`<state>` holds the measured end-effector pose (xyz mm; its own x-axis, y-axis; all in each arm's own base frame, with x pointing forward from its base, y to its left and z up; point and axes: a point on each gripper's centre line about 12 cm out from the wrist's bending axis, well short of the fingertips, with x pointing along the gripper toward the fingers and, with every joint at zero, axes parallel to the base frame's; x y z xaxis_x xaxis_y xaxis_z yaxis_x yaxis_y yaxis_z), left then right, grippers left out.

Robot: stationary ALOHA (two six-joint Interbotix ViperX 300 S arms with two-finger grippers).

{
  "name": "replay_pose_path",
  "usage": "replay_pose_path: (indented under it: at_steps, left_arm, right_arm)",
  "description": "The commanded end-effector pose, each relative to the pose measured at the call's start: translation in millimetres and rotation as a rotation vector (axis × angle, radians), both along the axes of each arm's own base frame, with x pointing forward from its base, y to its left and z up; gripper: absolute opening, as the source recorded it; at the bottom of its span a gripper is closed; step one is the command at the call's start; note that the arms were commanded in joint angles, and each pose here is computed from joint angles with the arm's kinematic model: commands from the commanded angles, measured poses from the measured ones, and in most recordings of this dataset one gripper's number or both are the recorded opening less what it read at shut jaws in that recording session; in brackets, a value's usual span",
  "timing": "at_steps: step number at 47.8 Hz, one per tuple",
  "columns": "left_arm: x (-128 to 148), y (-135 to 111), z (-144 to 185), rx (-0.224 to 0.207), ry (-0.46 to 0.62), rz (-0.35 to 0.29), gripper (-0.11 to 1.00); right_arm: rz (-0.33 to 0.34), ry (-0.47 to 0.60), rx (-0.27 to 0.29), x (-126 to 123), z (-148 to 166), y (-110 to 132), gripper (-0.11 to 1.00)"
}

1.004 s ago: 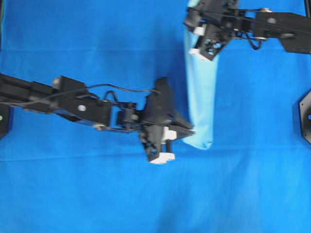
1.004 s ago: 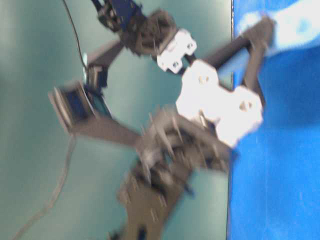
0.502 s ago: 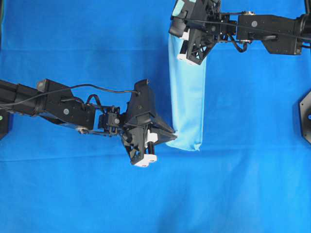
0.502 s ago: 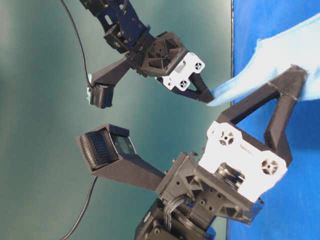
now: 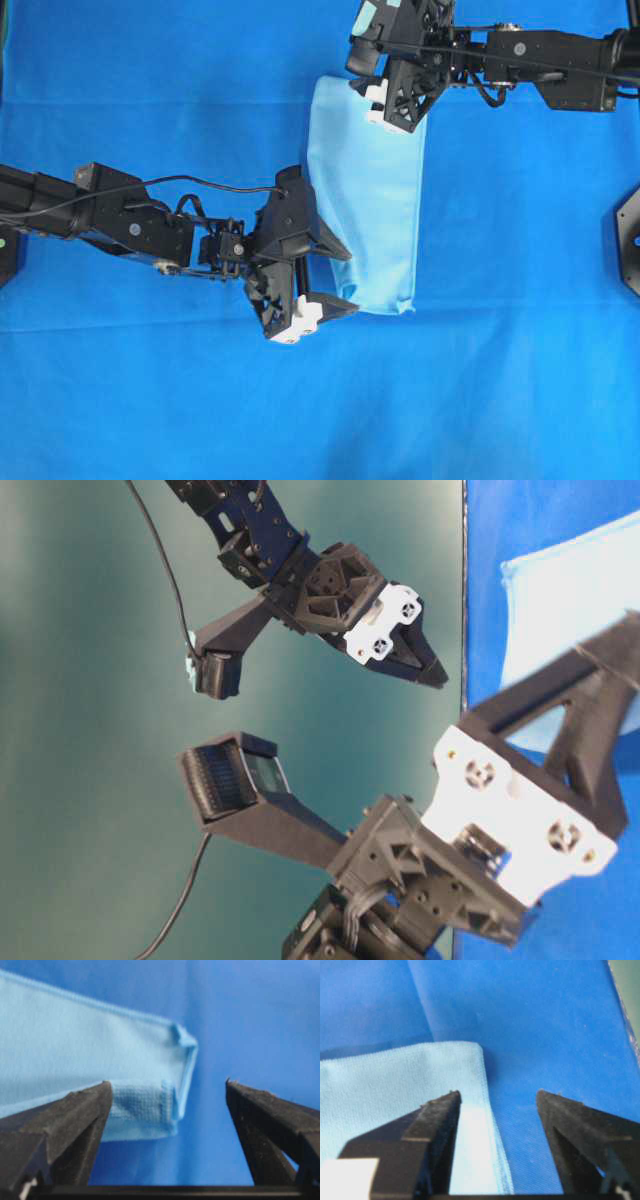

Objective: Fold the light blue towel.
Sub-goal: 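Lower the towel onto the table as a vertical strip, then open both grippers and retract them to the sides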

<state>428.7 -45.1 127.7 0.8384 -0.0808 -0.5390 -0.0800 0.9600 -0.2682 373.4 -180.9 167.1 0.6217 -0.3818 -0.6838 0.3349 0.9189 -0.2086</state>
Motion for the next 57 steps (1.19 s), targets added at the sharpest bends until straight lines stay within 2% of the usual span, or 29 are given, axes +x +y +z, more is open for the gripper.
replay_pose_path:
  at_steps: [1, 11, 20, 28, 33, 44, 48, 57]
  left_arm:
    - [-2, -1, 23, -0.005, -0.027, -0.003, 0.87]
    - [-29, 0, 50, 0.003, 0.049, -0.015, 0.86]
    - [-53, 9, 82, 0.038, -0.002, -0.025, 0.85]
    - [-73, 33, 91, 0.114, -0.054, -0.010, 0.84]
    - [-88, 51, 95, 0.158, -0.115, 0.024, 0.84]
    - [-132, 80, 102, 0.222, -0.219, 0.107, 0.84]
    - [-149, 84, 104, 0.232, -0.244, 0.129, 0.84]
    - [-175, 83, 108, 0.237, -0.293, 0.143, 0.84]
  right_arm:
    - [0.008, -0.026, -0.016, 1, 12, 1, 0.60]
    - [0.033, -0.041, -0.024, -15, 23, 19, 0.60]
    - [0.079, -0.099, -0.018, -40, 38, 49, 0.60]
    - [0.158, -0.242, 0.003, -68, 51, 83, 0.60]
    - [0.185, -0.349, 0.017, -90, 62, 98, 0.60]
    - [0.183, -0.475, 0.016, -134, 76, 113, 0.60]
    - [0.179, -0.491, 0.021, -144, 74, 117, 0.60]
    - [0.163, -0.492, 0.075, -155, 57, 122, 0.60]
